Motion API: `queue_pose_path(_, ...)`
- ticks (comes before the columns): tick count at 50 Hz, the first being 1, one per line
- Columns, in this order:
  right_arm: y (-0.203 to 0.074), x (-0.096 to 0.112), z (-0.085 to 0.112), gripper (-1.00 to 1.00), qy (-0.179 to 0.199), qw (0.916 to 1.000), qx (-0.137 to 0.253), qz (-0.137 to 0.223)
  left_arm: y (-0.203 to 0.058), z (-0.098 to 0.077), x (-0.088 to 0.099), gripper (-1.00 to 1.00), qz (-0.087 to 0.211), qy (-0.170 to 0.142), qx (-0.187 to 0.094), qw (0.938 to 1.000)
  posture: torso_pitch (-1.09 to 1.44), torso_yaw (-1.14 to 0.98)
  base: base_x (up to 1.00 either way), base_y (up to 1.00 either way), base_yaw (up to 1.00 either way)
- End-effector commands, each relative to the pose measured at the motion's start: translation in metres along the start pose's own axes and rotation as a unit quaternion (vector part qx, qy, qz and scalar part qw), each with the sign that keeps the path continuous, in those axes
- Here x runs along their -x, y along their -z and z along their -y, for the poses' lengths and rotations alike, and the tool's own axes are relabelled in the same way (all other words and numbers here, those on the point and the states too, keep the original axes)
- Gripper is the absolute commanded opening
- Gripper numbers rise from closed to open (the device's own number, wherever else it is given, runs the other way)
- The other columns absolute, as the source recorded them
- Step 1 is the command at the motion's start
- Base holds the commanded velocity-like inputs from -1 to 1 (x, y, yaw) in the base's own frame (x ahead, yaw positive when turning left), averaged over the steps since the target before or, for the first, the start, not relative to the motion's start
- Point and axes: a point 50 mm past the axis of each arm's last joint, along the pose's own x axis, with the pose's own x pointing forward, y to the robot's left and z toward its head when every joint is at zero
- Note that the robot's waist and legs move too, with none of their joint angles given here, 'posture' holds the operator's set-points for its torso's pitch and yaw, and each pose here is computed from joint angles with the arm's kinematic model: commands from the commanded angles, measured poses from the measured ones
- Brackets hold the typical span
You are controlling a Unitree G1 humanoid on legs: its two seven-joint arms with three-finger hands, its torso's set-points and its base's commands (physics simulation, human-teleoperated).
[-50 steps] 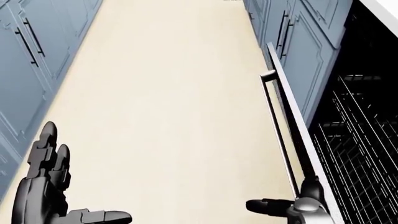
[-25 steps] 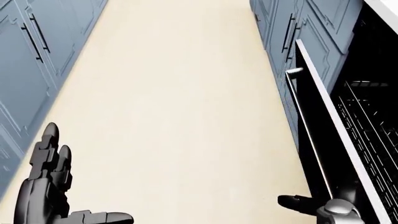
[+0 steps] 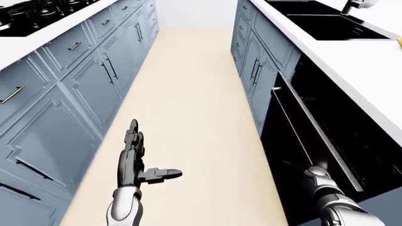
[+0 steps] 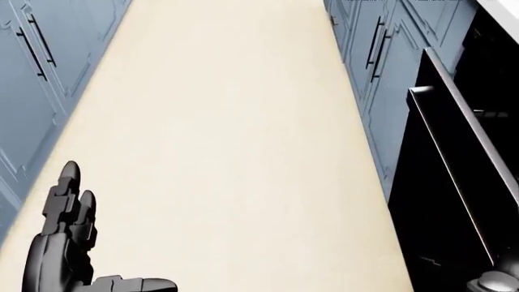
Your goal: Close the dishwasher door
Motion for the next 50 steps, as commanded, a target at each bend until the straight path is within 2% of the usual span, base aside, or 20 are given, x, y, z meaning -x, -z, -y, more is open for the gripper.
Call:
queue_pose_path(1, -0.006, -0.006, 0.021, 1.00, 0.046, 0.9988, -0.017, 0.003, -0.017, 0.001, -0.002, 1.00, 0.045, 0.002, -0.001, 0.9990, 0.00, 0.00, 0.00, 0.00, 0.00)
queue_pose_path(12, -0.002, -0.016, 0.061, 1.00, 0.075, 0.9963, -0.042, 0.003, -0.015, 0.002, -0.001, 1.00, 0.044, 0.004, -0.003, 0.9990, 0.00, 0.00, 0.00, 0.00, 0.00)
queue_pose_path(32, -0.010, -0.022, 0.117, 1.00, 0.110, 0.9913, -0.068, 0.023, -0.016, 0.003, 0.000, 1.00, 0.045, 0.004, -0.002, 0.9990, 0.00, 0.00, 0.00, 0.00, 0.00)
queue_pose_path(44, -0.016, -0.023, 0.132, 1.00, 0.122, 0.9892, -0.076, 0.030, -0.016, 0.003, 0.000, 1.00, 0.044, 0.004, -0.003, 0.9990, 0.00, 0.00, 0.00, 0.00, 0.00)
queue_pose_path(50, -0.014, -0.023, 0.132, 1.00, 0.123, 0.9889, -0.078, 0.029, -0.015, 0.003, -0.001, 1.00, 0.044, 0.004, -0.003, 0.9990, 0.00, 0.00, 0.00, 0.00, 0.00)
